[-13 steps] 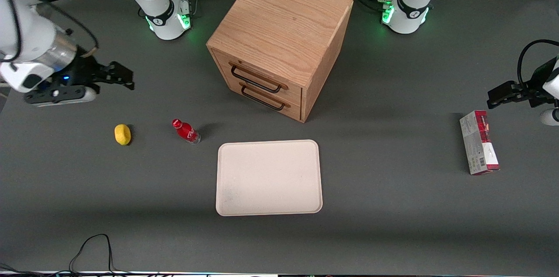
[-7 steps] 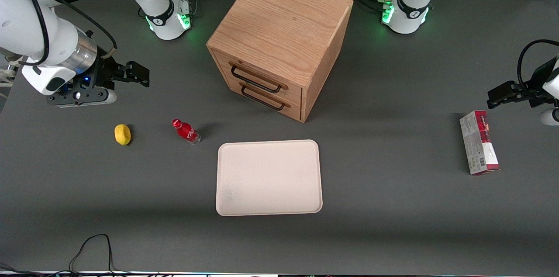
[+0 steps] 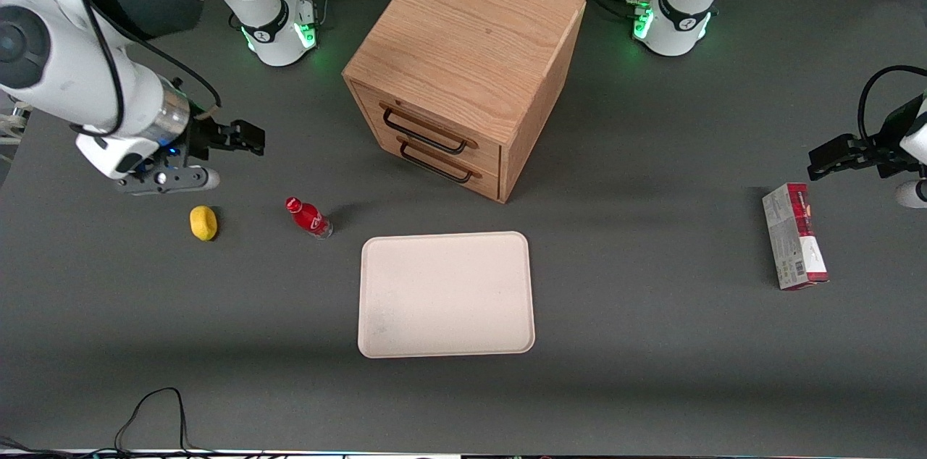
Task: Place coke bottle on tray
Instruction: 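Move the open right gripper down over the red Coca-Cola bottle, then close the right gripper on the bottle's cap end and lift it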
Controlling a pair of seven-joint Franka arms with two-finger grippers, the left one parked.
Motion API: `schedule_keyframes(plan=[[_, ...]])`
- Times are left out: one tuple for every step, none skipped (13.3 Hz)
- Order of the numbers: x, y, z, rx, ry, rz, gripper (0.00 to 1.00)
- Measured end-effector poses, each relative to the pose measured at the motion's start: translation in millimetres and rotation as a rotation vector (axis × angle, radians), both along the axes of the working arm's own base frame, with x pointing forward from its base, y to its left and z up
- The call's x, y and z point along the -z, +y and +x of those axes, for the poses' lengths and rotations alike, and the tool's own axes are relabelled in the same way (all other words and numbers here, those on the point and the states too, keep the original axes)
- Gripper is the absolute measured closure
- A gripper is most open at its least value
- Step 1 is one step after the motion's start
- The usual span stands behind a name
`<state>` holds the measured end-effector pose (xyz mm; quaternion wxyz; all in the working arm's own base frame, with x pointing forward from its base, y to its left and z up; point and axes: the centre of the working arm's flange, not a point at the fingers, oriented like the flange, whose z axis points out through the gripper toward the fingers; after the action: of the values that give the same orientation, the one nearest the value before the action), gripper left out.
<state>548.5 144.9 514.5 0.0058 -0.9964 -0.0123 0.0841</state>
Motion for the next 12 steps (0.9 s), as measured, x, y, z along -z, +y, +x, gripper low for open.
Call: schedule_keyframes(plan=[[20, 0, 1, 0.005, -0.011, 0.002, 0.00], [41, -1, 2, 0.010, -0.022, 0.004, 0.00], [63, -1, 1, 0.014, -0.029, 0.004, 0.00], [86, -2, -1, 0.017, -0.034, 0.005, 0.00], [106, -2, -3, 0.019, -0.039, 0.005, 0.00], [125, -1, -5, 0.018, -0.042, 0.005, 0.00], [143, 1, -6, 0.016, -0.042, 0.005, 0.00], [155, 3, -6, 0.014, -0.041, 0.005, 0.00], [166, 5, -4, 0.013, -0.042, 0.005, 0.00], [176, 6, -2, 0.013, -0.047, 0.007, 0.00], [185, 7, 0, 0.014, -0.049, 0.007, 0.00], [190, 7, 2, 0.013, -0.047, 0.006, 0.00]])
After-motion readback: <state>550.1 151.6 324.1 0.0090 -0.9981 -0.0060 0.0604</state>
